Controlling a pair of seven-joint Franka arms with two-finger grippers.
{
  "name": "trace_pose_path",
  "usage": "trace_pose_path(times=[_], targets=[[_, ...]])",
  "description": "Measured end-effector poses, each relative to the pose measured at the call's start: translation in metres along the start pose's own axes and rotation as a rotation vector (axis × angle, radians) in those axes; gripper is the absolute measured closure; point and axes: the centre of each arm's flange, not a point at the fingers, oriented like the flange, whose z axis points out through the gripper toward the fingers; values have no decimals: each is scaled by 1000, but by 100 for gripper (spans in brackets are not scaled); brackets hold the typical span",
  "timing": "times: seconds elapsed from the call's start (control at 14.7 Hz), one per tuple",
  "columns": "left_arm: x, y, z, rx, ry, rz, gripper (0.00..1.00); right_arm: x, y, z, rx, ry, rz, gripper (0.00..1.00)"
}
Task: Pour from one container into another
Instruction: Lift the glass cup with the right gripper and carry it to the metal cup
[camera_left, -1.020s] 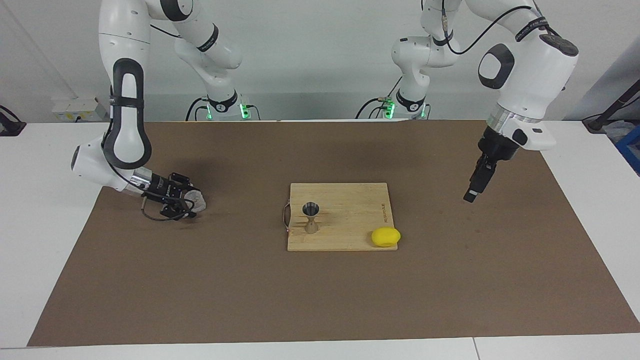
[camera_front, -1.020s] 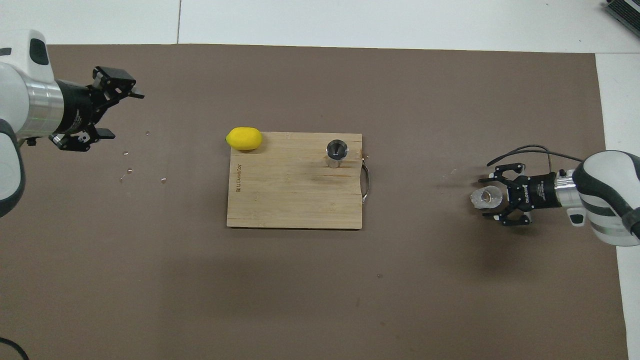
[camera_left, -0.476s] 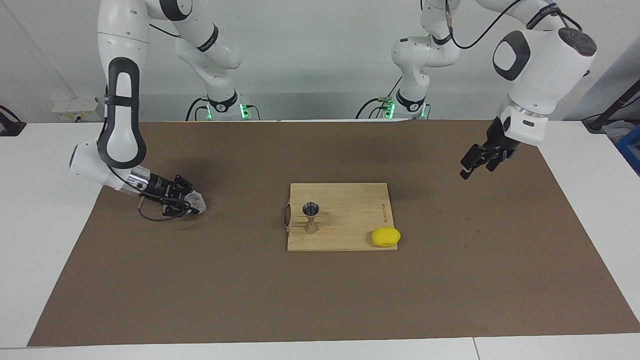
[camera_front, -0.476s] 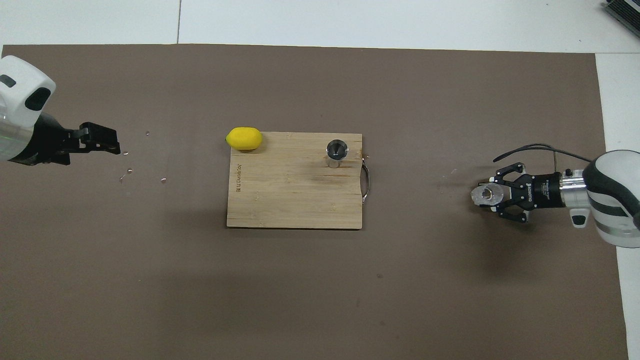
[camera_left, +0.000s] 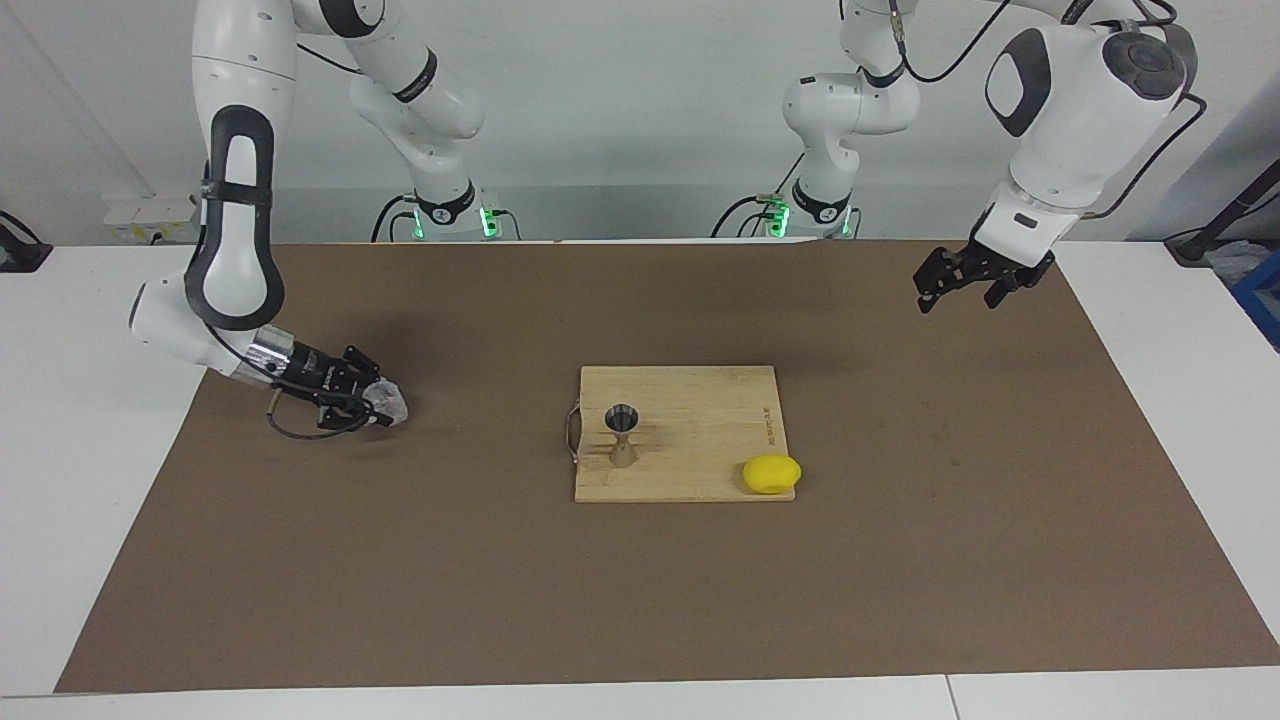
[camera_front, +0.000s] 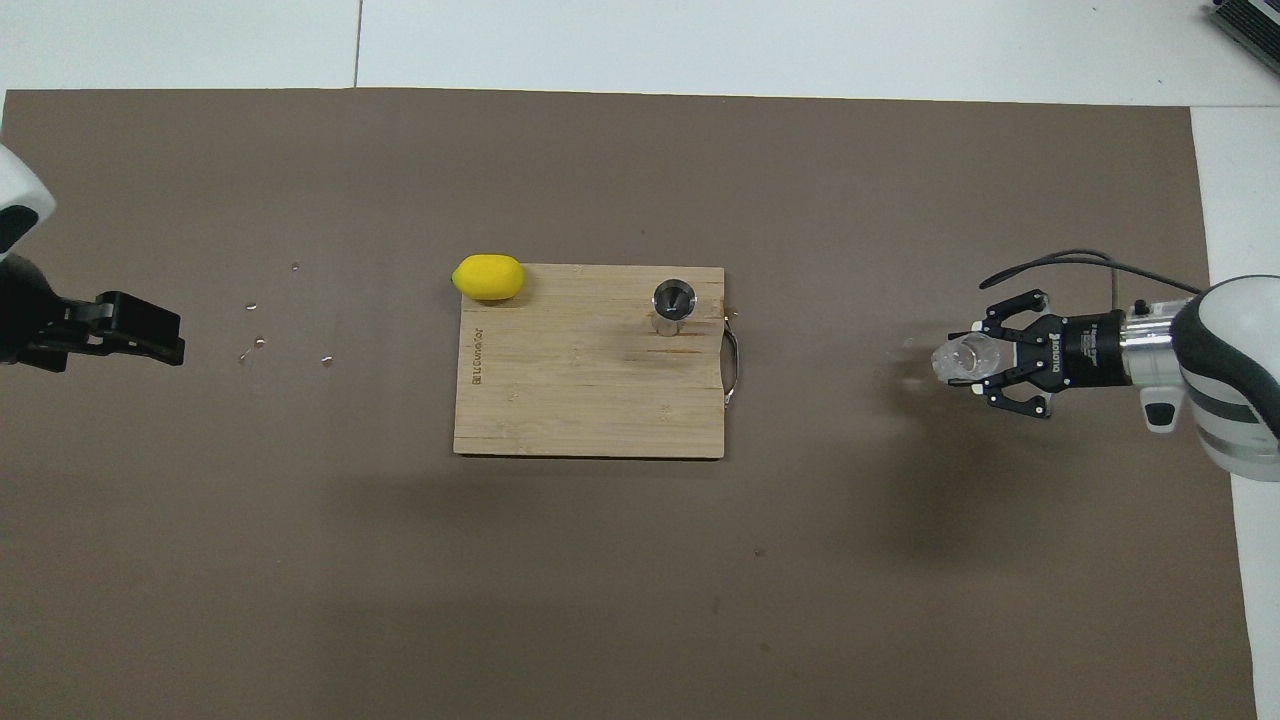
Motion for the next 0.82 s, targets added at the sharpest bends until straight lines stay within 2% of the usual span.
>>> trace_pose_path(times=[0.27, 0.61, 0.82], targets=[[5, 5, 6, 1, -13, 10, 0, -83, -24, 17, -2, 19, 51, 49], [5, 5, 1, 0, -4, 11, 0, -166, -44, 51, 30, 147, 78, 49], [4, 5, -4, 0, 2, 12, 0, -201, -49, 75, 36, 210, 72, 49]])
